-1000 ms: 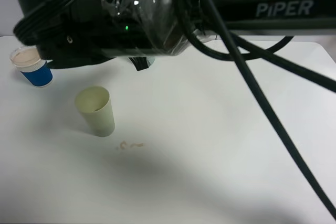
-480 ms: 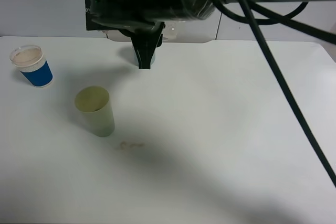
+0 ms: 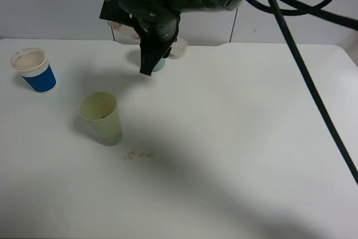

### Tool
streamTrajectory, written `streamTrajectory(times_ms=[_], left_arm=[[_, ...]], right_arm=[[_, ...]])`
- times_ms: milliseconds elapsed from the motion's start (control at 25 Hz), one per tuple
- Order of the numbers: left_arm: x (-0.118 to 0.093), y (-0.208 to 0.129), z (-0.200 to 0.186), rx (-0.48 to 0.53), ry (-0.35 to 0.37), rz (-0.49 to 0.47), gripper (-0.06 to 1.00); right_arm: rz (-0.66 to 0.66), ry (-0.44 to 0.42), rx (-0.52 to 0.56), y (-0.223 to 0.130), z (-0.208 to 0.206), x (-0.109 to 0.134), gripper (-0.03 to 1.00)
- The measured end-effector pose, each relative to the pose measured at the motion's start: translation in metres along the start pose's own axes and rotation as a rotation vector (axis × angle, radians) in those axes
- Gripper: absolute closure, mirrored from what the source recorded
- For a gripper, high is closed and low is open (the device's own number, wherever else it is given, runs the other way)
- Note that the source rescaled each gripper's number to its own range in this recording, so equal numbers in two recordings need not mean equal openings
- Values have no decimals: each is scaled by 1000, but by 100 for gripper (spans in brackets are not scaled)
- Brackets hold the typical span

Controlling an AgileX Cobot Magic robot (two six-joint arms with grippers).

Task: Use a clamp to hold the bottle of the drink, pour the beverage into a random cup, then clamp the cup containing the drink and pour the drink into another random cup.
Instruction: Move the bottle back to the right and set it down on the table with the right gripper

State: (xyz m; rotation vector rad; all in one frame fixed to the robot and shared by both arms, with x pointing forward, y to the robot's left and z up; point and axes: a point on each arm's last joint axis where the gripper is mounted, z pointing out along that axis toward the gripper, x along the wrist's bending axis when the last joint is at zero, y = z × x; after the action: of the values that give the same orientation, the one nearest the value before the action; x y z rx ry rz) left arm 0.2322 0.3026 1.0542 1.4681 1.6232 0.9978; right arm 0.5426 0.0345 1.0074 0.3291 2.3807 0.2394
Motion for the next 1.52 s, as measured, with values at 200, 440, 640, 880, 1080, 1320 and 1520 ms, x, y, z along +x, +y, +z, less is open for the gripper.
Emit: streamTrajectory(times_ms=[200,440,640,880,1080,1320,1520], left_arm=[[0,0,0,0,0,0,-6],[0,0,0,0,0,0,-6],[0,0,0,0,0,0,-6],[0,0,0,0,0,0,-6],[0,0,0,0,0,0,-6],[0,0,0,0,0,0,-6],[0,0,0,0,0,0,-6]], right_arm=[[45,69,-45,-6,12,10,96],[86,145,-44,-21,27,25,96],[147,161,-60,-25,32,22,96],[192,163,-60,-30,37,14,96],[234,162,-67,-35,42,5,96],[283,179,-96,-41,48,2,96],[319,231,-180,-61,53,19,96]])
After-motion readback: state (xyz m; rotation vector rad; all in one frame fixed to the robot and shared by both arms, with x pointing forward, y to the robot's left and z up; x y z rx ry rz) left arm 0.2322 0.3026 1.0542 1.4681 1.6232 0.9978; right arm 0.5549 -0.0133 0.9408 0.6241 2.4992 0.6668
